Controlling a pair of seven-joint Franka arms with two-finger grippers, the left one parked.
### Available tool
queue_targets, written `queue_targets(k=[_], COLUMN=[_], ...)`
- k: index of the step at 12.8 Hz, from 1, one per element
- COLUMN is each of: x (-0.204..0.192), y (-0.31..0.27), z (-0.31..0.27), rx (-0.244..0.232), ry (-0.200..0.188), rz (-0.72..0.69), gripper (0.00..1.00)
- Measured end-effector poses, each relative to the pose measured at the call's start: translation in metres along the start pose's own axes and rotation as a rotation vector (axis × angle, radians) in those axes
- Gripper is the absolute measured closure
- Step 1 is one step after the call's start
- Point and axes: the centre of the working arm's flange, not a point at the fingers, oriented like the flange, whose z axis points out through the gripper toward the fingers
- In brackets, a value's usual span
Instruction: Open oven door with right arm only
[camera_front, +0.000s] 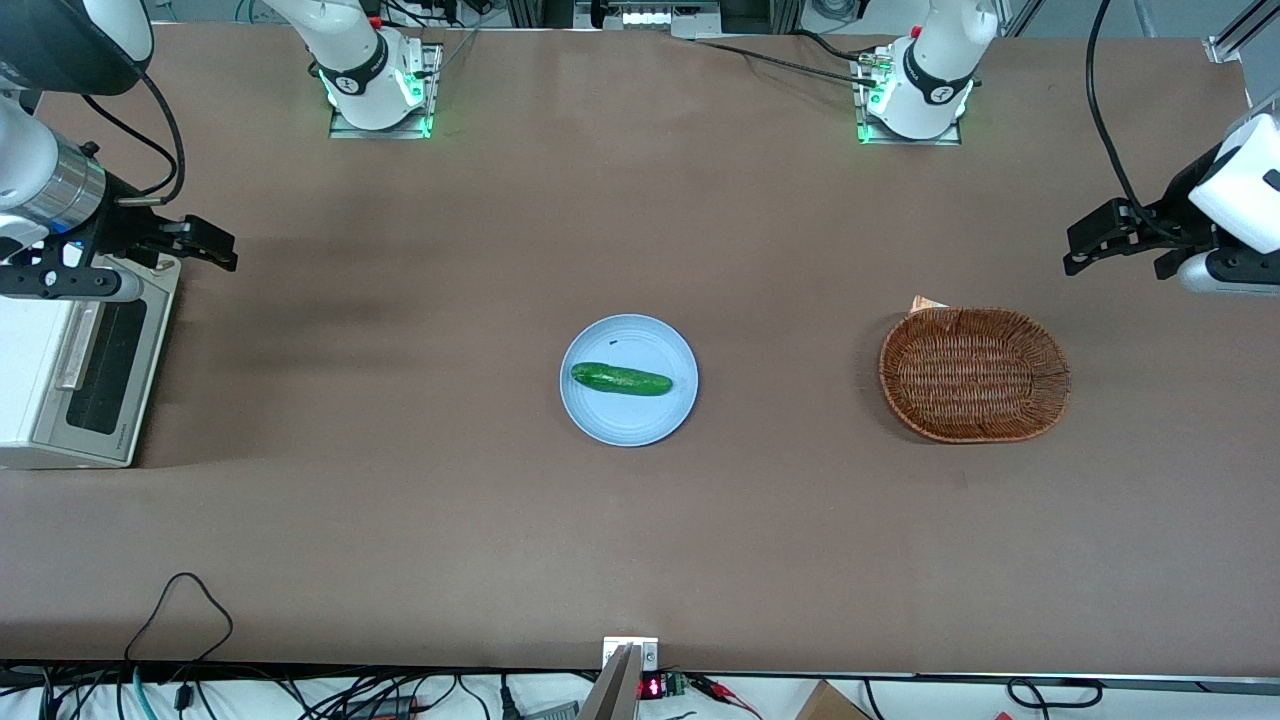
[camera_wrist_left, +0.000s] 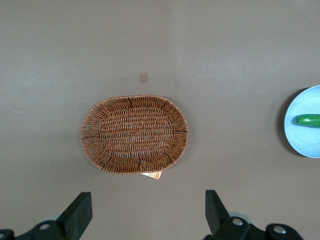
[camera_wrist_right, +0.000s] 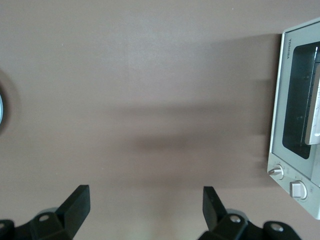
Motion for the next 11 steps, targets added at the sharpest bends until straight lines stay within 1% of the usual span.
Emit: queue_targets(k=[7,9,10,11], x=[0.0007,0.0008,0.0008,0.0008], y=[-0.0003,-0.0003,-0.0003,-0.0003], z=[0.0019,0.002,0.002,0.002], rx=[0.0,0.0,0.0,0.0], ry=[-0.004,-0.005,-0.005,-0.005], rz=[0.0,0.0,0.0,0.0], gripper=[0.0,0.01,0.05,0.19])
